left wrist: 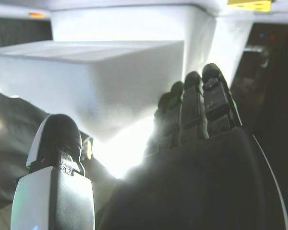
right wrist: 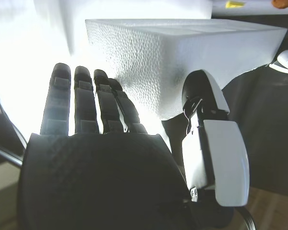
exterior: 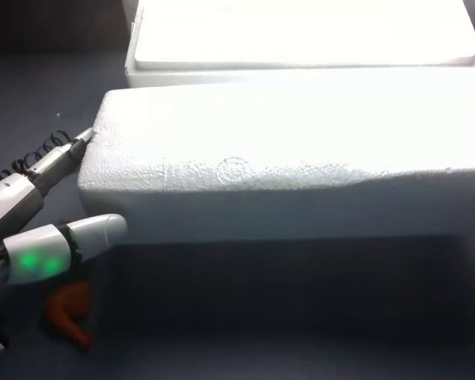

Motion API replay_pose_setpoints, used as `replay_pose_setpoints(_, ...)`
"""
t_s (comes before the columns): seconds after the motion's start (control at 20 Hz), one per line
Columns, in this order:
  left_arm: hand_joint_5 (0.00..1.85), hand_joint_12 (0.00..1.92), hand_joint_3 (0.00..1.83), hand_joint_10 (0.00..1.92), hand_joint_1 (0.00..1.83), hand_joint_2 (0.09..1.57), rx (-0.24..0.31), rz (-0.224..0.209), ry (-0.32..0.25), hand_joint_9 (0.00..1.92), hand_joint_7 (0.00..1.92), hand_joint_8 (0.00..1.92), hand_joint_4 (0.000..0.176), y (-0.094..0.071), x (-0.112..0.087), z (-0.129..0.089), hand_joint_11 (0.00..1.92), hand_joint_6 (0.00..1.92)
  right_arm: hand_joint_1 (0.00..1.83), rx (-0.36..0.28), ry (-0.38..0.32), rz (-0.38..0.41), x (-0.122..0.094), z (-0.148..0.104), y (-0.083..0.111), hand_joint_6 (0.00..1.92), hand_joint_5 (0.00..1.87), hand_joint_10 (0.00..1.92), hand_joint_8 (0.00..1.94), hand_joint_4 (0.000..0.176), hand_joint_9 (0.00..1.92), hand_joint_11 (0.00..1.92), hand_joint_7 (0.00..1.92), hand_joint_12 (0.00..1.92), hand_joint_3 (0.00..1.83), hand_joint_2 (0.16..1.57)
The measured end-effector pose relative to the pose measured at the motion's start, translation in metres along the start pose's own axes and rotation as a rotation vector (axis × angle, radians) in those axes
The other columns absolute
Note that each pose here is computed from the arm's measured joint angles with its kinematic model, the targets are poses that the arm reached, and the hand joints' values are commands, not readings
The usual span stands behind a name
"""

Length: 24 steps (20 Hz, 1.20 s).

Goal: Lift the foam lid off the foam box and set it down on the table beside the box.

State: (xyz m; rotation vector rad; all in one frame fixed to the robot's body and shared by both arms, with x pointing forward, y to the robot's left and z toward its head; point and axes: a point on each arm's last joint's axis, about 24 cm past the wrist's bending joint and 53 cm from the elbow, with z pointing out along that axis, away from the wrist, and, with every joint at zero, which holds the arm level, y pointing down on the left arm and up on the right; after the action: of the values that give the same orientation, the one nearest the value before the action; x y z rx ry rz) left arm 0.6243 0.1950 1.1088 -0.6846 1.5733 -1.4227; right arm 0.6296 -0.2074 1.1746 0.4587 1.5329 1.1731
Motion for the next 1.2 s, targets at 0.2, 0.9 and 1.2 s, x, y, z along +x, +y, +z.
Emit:
replay_pose_setpoints(0.2, 0.00, 0.01, 0.00, 0.00, 0.40, 1.17, -0.009, -0.007, 0.003, 0.00, 0.00, 0.00, 0.010, 0.005, 0.002, 0.002, 0.01, 0.00, 0.39, 0.026, 0.017, 0.004, 0.005, 0.000, -0.009, 0.00, 0.00, 0.00, 0.00, 0.000, 0.00, 0.00, 0.00, 0.71, 0.00, 1.26)
replay_pose_setpoints(0.9, 0.00, 0.22, 0.00, 0.00, 0.40, 1.09, -0.043, 0.024, 0.013, 0.00, 0.00, 0.00, 0.013, 0.016, 0.002, -0.007, 0.00, 0.00, 0.49, 0.031, -0.001, -0.056, -0.004, -0.007, -0.006, 0.00, 0.00, 0.00, 0.00, 0.000, 0.00, 0.00, 0.00, 1.35, 0.00, 1.18)
replay_pose_setpoints(1.2, 0.00, 0.03, 0.00, 0.00, 0.40, 1.09, -0.038, 0.042, 0.012, 0.00, 0.00, 0.00, 0.015, 0.014, 0.000, -0.011, 0.00, 0.00, 0.59, 0.037, -0.013, -0.071, -0.008, -0.010, -0.007, 0.00, 0.00, 0.00, 0.00, 0.000, 0.00, 0.00, 0.00, 0.00, 0.00, 1.23)
